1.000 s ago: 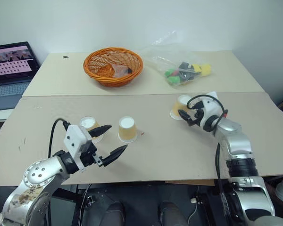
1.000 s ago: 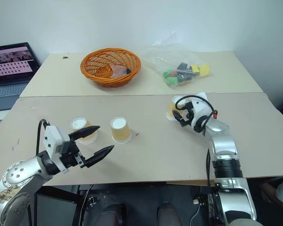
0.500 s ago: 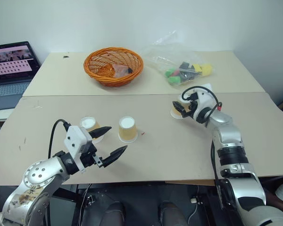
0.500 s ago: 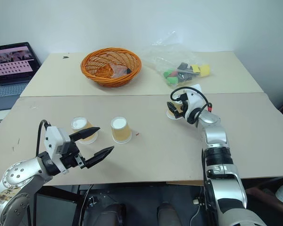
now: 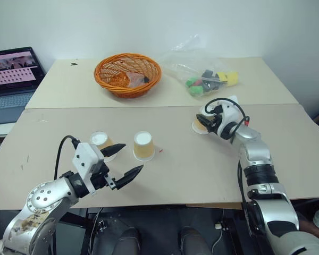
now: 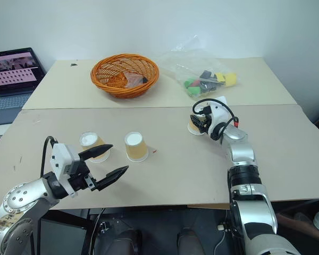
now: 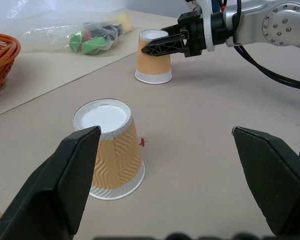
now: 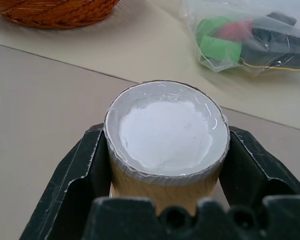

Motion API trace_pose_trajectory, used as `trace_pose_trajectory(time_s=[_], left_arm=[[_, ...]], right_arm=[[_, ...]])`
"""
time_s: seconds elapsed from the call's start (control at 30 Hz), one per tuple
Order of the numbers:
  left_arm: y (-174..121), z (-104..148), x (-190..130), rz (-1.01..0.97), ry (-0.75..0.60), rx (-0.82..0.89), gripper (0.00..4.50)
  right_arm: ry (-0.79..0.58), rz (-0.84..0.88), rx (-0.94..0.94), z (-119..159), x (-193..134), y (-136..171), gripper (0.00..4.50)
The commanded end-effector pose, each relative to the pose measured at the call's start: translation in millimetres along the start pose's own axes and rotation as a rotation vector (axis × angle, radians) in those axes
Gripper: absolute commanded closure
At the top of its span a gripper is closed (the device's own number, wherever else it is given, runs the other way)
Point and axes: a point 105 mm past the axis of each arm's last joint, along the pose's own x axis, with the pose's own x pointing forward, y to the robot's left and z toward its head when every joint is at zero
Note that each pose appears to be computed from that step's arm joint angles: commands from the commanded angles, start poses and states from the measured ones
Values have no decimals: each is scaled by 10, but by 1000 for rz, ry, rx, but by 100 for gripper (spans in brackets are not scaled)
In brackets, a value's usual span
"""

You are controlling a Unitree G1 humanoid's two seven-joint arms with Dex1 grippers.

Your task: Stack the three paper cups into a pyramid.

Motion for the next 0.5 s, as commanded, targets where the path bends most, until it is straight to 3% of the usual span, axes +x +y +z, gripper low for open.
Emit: trace_pose_trajectory(time_s=[0.03,0.13,0.3,0.5], left_arm=[[-17,50,7,-18,-12,21,0],[-17,36,15,-22,-7,18,0],[-33,17,30,-33,-1,11,0],[-51,18,49,-46,-4,6,0]], right_arm=[[-104,22,-15,300,-6,33,170],[-157,91,-1,474,-59,118,170],[-180,435,-43,702,-332,511,170],[-102,820,-111,572,-598,1047,170]])
